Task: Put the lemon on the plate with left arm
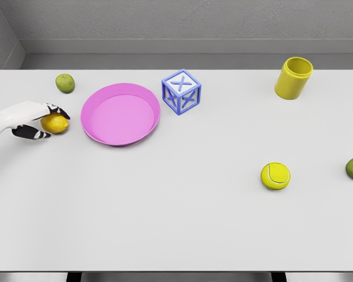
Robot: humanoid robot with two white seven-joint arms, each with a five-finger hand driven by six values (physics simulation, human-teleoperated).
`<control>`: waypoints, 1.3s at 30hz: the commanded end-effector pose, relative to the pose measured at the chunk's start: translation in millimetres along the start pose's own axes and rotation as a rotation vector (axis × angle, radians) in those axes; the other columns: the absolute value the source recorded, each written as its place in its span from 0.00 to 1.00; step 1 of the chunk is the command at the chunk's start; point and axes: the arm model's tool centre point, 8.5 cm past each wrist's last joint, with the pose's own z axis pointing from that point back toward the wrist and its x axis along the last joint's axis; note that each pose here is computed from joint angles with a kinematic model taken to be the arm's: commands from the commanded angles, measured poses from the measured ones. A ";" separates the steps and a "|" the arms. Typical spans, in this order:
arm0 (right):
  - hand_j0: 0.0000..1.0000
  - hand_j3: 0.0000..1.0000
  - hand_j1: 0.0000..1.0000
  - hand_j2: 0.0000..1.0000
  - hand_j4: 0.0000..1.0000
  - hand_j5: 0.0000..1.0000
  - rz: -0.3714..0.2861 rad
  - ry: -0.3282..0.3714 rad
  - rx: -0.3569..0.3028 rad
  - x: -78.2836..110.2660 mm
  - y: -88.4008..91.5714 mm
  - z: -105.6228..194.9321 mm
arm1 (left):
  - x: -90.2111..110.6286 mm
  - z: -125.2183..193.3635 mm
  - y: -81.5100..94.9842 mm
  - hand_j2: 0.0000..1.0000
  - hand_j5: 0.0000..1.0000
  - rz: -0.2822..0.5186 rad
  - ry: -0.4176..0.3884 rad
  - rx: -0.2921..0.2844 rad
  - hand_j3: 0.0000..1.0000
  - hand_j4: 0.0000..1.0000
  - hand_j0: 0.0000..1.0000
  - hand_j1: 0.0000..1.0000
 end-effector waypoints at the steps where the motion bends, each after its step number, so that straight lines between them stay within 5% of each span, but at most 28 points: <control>1: 1.00 1.00 1.00 1.00 1.00 1.00 0.000 0.000 0.000 -0.1 0.1 0.0 | 0.9 -0.8 -0.1 0.61 0.61 0.000 -0.002 0.000 0.61 0.61 0.61 0.61; 4: 1.00 1.00 1.00 1.00 1.00 1.00 0.000 0.000 0.000 -0.1 0.1 0.0 | 0.8 -0.3 -0.3 0.51 0.51 0.001 -0.003 0.000 0.51 0.51 0.51 0.51; 13: 1.00 1.00 1.00 1.00 1.00 1.00 0.000 0.000 0.000 -0.1 0.1 0.0 | 1.4 3.0 9.0 0.51 0.51 0.001 -0.007 0.032 0.51 0.51 0.51 0.51; 19: 1.00 1.00 1.00 1.00 1.00 1.00 0.000 0.000 0.000 -0.1 0.1 0.0 | 24.8 5.4 39.4 0.53 0.53 -0.052 -0.070 0.119 0.53 0.53 0.53 0.53; 24: 1.00 1.00 1.00 1.00 1.00 1.00 0.000 0.000 0.000 -0.1 0.1 0.0 | 69.1 -15.1 48.7 0.54 0.54 -0.063 -0.203 0.162 0.54 0.54 0.54 0.54; 29: 1.00 1.00 1.00 1.00 1.00 1.00 0.000 0.000 0.000 -0.1 0.1 0.0 | 96.7 -33.5 48.1 0.54 0.54 -0.059 -0.273 0.184 0.54 0.54 0.54 0.54; 39: 1.00 1.00 1.00 1.00 1.00 1.00 0.000 0.000 0.000 -0.1 0.1 0.0 | 116.3 -54.5 37.7 0.56 0.56 -0.039 -0.316 0.154 0.56 0.56 0.56 0.56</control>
